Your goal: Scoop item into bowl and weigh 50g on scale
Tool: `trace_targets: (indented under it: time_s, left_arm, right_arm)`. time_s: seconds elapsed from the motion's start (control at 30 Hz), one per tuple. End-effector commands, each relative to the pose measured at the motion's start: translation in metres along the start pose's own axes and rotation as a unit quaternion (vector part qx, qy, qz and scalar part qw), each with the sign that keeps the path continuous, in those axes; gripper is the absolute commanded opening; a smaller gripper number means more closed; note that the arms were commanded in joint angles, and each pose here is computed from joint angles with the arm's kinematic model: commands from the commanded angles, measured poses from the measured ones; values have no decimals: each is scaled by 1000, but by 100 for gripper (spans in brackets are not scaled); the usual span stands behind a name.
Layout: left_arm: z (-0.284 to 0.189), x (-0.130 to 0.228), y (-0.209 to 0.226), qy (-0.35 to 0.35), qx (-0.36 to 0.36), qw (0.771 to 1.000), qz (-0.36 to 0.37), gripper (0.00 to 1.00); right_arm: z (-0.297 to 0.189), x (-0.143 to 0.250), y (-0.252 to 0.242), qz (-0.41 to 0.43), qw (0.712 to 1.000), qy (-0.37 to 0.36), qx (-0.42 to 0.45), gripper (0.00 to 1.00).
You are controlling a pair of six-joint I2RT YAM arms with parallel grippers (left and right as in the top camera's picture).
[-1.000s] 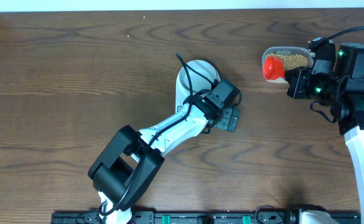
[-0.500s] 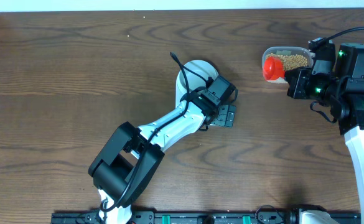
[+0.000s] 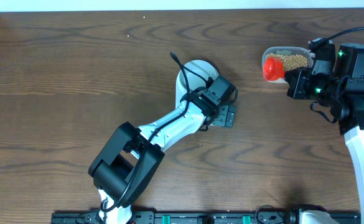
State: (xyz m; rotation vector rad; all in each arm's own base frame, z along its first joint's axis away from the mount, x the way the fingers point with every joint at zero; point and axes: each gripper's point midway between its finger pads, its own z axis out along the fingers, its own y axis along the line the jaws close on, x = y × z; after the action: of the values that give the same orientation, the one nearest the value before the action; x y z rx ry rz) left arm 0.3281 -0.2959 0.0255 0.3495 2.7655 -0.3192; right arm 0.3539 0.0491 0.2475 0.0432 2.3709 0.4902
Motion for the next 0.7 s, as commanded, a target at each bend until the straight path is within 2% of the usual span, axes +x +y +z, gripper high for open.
trace_targets:
  time_s: [0.0, 0.67]
  left_arm:
    - [11, 13, 2, 20, -10, 1000, 15, 98]
    - [11, 12, -1, 16, -7, 1000, 17, 98]
  right_arm:
    - [-3, -5, 0, -9, 1000, -7, 2, 1]
    - [-3, -2, -4, -14, 1000, 0, 13, 1]
